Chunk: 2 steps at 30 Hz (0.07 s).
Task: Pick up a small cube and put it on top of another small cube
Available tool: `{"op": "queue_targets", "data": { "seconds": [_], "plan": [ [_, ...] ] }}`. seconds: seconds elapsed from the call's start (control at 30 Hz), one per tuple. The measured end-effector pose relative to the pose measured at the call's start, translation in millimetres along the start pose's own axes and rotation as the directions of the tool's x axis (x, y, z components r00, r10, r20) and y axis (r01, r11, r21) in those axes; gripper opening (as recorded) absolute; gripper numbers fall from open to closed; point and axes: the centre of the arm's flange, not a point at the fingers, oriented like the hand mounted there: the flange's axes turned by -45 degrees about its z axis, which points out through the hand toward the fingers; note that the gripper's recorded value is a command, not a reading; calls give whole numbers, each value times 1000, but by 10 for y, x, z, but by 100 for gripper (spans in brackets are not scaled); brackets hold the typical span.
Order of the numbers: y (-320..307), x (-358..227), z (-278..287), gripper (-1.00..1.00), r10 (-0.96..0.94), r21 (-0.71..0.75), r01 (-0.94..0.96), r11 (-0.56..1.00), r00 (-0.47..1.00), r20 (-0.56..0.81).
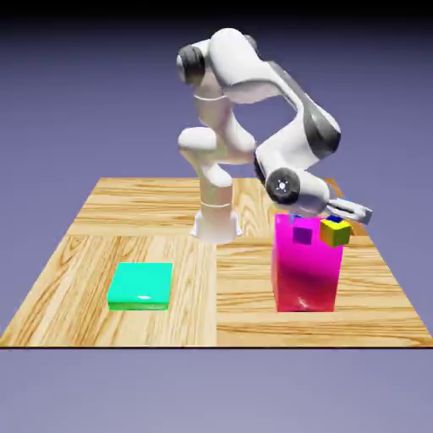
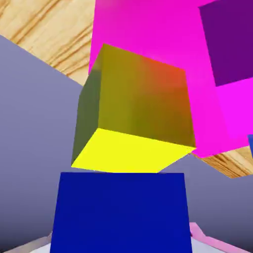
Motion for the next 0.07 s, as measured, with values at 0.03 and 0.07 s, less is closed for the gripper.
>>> {"op": "queue_targets", "data": {
  "seconds": [0.03,0.07],
  "plan": [
    [0,0,0,100,0,0,0,1000,1000,0],
    [-10,-45,-156,100,-1,0,1,1000,1000,1]
  ]
}}
